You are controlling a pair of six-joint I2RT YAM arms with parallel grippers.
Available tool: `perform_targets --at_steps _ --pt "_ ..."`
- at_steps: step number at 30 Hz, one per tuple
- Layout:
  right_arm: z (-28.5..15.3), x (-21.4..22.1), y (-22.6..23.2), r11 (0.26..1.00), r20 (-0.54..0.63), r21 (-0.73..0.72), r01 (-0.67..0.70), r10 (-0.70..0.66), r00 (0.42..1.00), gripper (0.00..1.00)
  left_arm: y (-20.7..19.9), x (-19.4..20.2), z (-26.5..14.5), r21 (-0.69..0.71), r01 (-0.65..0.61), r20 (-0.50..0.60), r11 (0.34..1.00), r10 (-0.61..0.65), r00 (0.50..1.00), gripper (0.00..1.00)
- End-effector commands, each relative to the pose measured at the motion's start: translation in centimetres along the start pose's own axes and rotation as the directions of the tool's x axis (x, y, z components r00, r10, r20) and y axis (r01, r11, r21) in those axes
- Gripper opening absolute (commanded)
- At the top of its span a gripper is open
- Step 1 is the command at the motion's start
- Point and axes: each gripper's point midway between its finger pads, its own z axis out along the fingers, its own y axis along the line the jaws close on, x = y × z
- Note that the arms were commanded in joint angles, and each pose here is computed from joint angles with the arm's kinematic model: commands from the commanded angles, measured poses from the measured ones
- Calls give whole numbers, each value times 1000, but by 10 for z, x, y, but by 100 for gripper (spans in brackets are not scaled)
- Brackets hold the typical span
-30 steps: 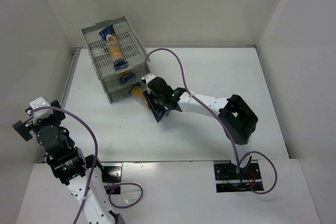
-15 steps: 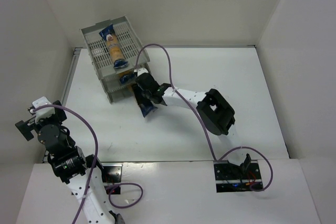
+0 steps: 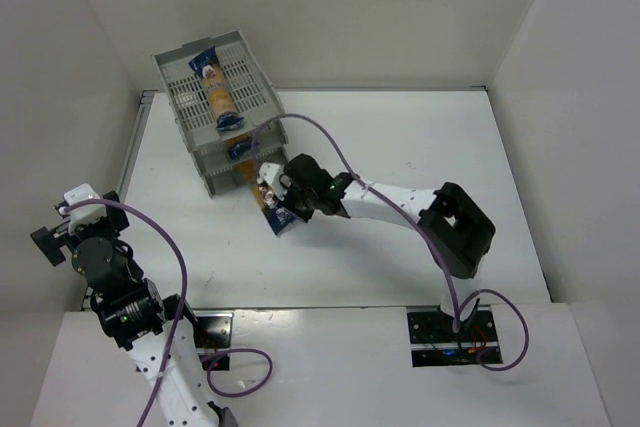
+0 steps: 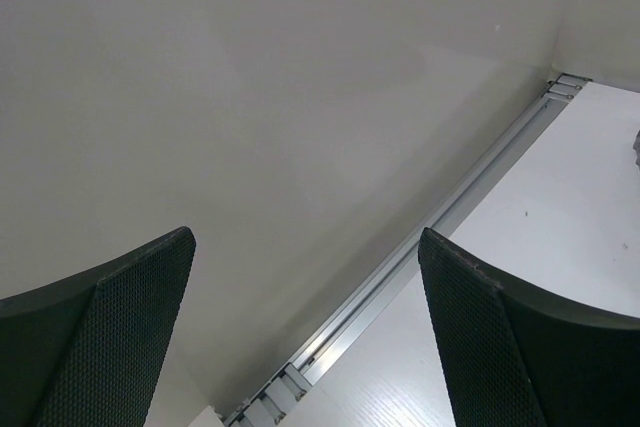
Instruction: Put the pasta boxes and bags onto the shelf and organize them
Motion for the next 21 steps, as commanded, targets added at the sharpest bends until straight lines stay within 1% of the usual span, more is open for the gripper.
perform_targets --at_steps 1,2,3,4,5,7,8,9,10,11,12,13,15,16,17,20,21 --pt "-7 67 44 908 -102 -271 321 -358 928 0 2 -16 -1 0 4 67 1000 -4 998 99" --pt "-7 72 49 894 -104 -287 345 -387 916 0 2 -16 -1 0 4 67 1000 -4 998 99" --pt "-4 67 42 894 -93 -254 370 -403 910 0 2 -16 -1 0 4 67 1000 -4 998 99" --pt "3 74 43 888 -105 -264 376 -414 904 0 2 -16 -1 0 4 67 1000 -4 998 99" --pt "8 71 39 887 -100 -249 390 -424 900 0 2 -16 -1 1 3 67 1000 -3 998 99" --pt "22 48 29 891 -52 -185 414 -429 902 0 2 -16 -1 1 3 67 1000 -3 998 99" --pt "35 51 26 888 -64 -178 425 -441 895 0 2 -16 -1 1 3 67 1000 -3 998 99" --pt "42 45 25 888 -50 -167 429 -442 896 0 1 -15 1 3 0 59 1000 -1 998 99" --pt "51 20 14 890 -9 -95 445 -448 894 0 0 -11 2 5 -2 50 1000 2 999 99" --pt "67 21 9 901 -18 -73 428 -430 903 0 0 -11 2 5 -2 50 1000 2 999 99" --pt "74 9 3 921 0 -18 389 -389 921 0 0 -11 2 5 -2 50 1000 2 999 99" --pt "78 -27 -18 925 67 122 361 -370 926 0 0 -11 2 5 -2 50 1000 2 999 99" --pt "87 -51 -40 924 128 269 271 -313 941 0 0 -11 2 5 -2 50 1000 2 999 99" --pt "84 -75 -54 909 177 347 230 -305 936 0 -1 -9 4 7 -4 41 1000 4 999 99" --pt "76 -94 -72 875 220 452 174 -299 929 0 -1 -9 4 7 -4 41 1000 4 999 99" --pt "60 -125 -86 841 298 531 102 -298 907 0 -1 -9 4 7 -4 41 1000 4 999 99" --pt "56 -129 -87 843 312 531 89 -292 904 0 -1 -9 4 7 -4 41 1000 4 999 99"
